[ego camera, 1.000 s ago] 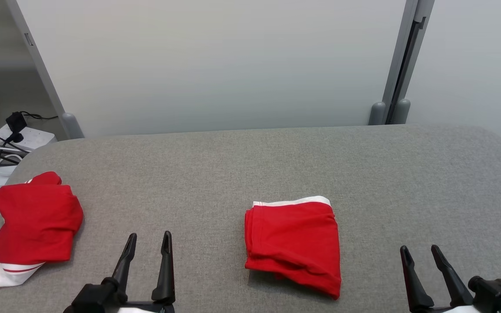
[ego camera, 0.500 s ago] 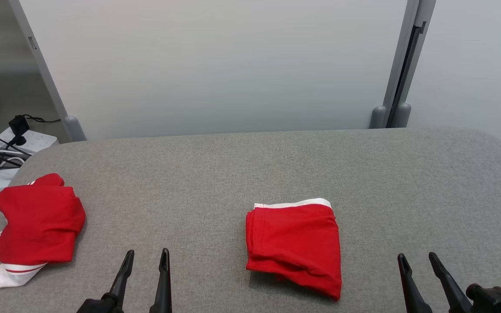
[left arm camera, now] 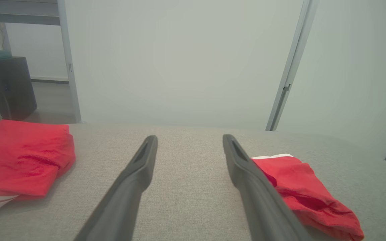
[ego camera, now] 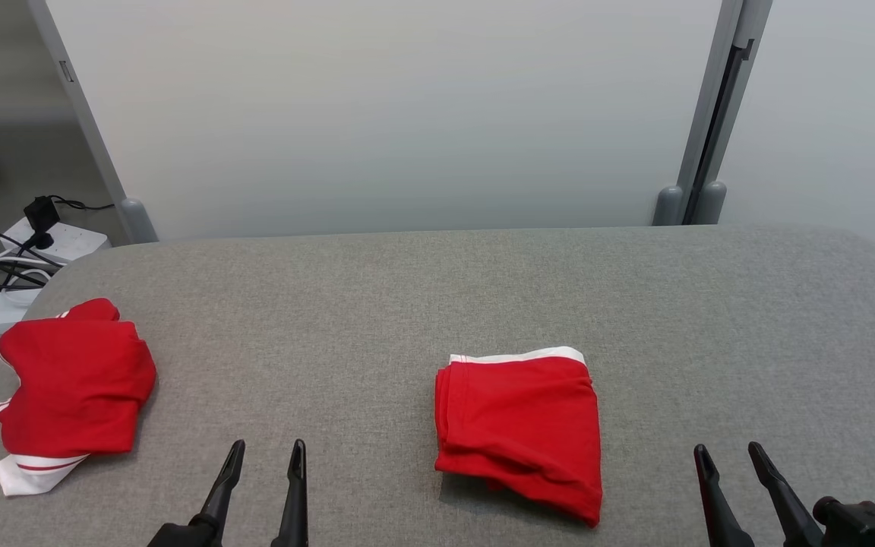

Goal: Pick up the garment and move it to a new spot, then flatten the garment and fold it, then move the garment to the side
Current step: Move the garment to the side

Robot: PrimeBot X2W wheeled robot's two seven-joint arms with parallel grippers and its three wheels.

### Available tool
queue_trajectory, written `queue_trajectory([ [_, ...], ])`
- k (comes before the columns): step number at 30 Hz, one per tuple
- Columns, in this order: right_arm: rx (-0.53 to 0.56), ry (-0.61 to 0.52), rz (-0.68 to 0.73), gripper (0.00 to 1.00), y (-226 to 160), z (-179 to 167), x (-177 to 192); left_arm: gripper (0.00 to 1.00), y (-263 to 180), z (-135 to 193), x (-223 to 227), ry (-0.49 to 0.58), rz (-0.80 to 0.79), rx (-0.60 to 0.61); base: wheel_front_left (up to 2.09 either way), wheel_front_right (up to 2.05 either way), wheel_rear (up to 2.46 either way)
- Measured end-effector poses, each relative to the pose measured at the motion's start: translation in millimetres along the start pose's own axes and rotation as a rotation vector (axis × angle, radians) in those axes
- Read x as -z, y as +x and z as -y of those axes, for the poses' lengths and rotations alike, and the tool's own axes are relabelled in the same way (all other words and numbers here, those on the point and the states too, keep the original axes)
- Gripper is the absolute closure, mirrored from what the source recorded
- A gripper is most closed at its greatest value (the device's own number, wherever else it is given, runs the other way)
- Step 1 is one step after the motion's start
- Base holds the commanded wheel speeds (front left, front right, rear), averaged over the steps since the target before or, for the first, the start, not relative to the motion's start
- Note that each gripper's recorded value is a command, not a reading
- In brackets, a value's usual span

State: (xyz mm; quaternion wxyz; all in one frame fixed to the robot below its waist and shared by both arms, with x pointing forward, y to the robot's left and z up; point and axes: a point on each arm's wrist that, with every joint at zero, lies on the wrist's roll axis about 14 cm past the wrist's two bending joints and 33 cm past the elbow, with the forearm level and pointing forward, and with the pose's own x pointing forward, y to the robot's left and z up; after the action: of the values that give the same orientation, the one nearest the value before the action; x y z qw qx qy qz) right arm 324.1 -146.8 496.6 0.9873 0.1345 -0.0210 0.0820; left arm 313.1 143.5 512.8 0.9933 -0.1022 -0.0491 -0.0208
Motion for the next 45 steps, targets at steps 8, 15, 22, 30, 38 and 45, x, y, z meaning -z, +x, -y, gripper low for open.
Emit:
queue_trajectory([
  [8, -0.005, 0.024, -0.057, 0.0, 0, -3, 18, 0.0, -3, -6, 2, -0.004, -0.008, -0.022, 0.0, 0.0, 0.0],
  [15, 0.014, 0.162, -0.176, 0.0, 7, -6, 55, 0.0, -3, -11, 4, -0.01, -0.012, -0.041, 0.0, 0.0, 0.0],
  [22, -0.029, 0.289, -0.264, 0.0, 48, -26, 69, 0.0, -3, -13, 9, -0.023, -0.031, -0.056, 0.0, 0.0, 0.0],
  [30, -0.04, 0.306, -0.405, 0.0, 73, -23, 87, 0.0, -3, -17, 8, -0.023, -0.03, -0.074, 0.0, 0.0, 0.0],
  [38, -0.021, 0.368, -0.56, 0.0, 82, -23, 113, 0.0, -1, -20, 14, -0.021, -0.052, -0.087, 0.0, 0.0, 0.0],
  [45, 0.004, 0.434, -0.635, 0.0, 81, -26, 128, 0.0, -1, -24, 14, -0.002, -0.052, -0.091, 0.0, 0.0, 0.0],
])
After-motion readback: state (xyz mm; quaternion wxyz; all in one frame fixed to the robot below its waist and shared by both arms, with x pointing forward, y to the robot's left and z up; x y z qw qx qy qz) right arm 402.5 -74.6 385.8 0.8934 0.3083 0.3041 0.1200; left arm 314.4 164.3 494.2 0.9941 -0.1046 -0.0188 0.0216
